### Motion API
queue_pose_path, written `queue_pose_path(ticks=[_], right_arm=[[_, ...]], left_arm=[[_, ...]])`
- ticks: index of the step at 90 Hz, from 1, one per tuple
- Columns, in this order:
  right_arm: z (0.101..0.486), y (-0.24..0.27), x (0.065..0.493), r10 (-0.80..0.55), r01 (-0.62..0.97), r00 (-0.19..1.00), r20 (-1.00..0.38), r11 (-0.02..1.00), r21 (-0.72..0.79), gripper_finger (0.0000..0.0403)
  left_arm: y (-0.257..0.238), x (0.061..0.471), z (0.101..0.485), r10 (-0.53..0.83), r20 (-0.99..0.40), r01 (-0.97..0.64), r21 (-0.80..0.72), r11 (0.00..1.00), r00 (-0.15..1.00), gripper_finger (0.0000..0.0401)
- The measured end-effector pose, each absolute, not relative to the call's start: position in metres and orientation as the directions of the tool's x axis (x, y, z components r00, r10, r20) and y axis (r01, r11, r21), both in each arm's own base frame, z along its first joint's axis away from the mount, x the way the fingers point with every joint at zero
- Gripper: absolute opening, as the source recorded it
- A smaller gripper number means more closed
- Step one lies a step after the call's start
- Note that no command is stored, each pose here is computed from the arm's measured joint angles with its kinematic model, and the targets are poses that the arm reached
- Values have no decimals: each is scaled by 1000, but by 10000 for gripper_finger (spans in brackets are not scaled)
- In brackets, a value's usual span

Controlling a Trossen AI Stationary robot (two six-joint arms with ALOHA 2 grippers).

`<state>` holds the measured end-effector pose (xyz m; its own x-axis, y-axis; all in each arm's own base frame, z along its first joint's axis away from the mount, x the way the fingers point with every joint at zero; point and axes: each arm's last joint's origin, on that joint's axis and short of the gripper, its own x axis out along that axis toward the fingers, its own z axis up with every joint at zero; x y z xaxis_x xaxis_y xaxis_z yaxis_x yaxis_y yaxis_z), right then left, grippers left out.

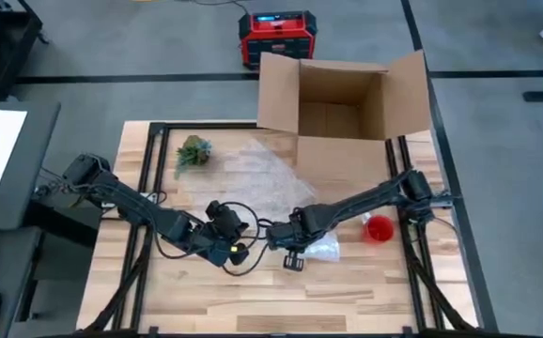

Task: Wrap mug
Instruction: Wrap the blue patterned mug with the transparent bubble wrap

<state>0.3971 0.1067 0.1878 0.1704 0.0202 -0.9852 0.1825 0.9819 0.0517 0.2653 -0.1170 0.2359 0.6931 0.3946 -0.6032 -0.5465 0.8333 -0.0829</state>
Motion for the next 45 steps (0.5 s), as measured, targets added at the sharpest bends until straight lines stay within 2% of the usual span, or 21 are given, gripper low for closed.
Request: queue_pose_path(ticks=[17,33,45], right_arm=[[220,118,394,34,148,223,-974,987,69,0],[237,126,398,38,120,347,-937,989,85,0],[219,116,405,4,155,290,-957,986,52,0]], left_arm=[[-118,265,236,392,-604,-545,-86,834,694,0],[-119,265,236,388,-604,-539,-82,838,696,0],[-119,265,236,388,-604,-538,-81,839,696,0]])
